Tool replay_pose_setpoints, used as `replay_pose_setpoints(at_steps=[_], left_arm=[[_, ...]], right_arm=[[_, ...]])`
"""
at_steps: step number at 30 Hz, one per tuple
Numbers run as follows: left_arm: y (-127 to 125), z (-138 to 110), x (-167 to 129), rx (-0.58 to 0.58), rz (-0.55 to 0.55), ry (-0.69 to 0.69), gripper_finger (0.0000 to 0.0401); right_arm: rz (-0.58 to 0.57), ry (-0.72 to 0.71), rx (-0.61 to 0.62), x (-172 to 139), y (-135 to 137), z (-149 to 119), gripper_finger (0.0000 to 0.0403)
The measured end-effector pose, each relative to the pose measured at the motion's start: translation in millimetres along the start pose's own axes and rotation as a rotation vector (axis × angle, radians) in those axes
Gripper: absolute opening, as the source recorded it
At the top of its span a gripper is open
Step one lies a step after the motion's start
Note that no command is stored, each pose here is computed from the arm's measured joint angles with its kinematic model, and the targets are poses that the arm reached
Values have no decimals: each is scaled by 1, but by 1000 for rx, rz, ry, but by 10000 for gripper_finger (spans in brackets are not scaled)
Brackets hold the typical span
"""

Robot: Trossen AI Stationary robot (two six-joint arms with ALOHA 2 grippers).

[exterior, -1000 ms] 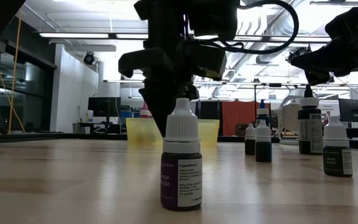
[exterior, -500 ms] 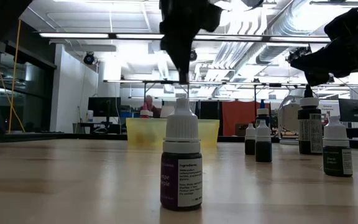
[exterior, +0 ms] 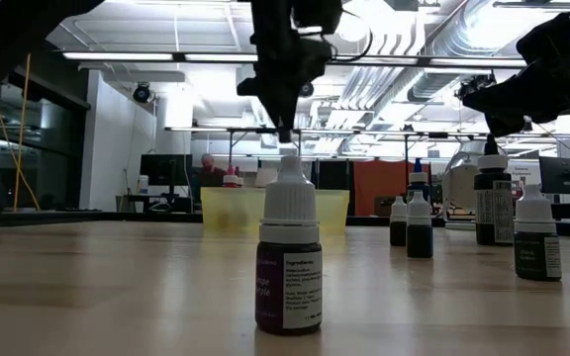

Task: Pick & Place food coloring
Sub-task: Put the top small violet food coloring bottle into the yellow container

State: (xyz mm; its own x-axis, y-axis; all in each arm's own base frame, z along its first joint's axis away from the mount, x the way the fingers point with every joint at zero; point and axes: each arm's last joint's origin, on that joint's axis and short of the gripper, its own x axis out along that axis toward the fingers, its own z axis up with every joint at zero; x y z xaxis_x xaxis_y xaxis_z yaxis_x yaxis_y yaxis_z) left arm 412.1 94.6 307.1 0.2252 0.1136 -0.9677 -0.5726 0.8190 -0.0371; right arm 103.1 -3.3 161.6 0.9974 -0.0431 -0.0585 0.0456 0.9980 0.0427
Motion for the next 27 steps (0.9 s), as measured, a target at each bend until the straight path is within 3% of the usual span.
replay_pose_setpoints(at_steps=[14, 27], left_arm=[[69, 31, 13, -204, 28, -54, 58], [95, 47, 45, -355, 49, -60, 58]], right_arm=[[-1, -2, 0, 0, 0, 0, 0], [0, -2, 0, 0, 0, 0, 0]])
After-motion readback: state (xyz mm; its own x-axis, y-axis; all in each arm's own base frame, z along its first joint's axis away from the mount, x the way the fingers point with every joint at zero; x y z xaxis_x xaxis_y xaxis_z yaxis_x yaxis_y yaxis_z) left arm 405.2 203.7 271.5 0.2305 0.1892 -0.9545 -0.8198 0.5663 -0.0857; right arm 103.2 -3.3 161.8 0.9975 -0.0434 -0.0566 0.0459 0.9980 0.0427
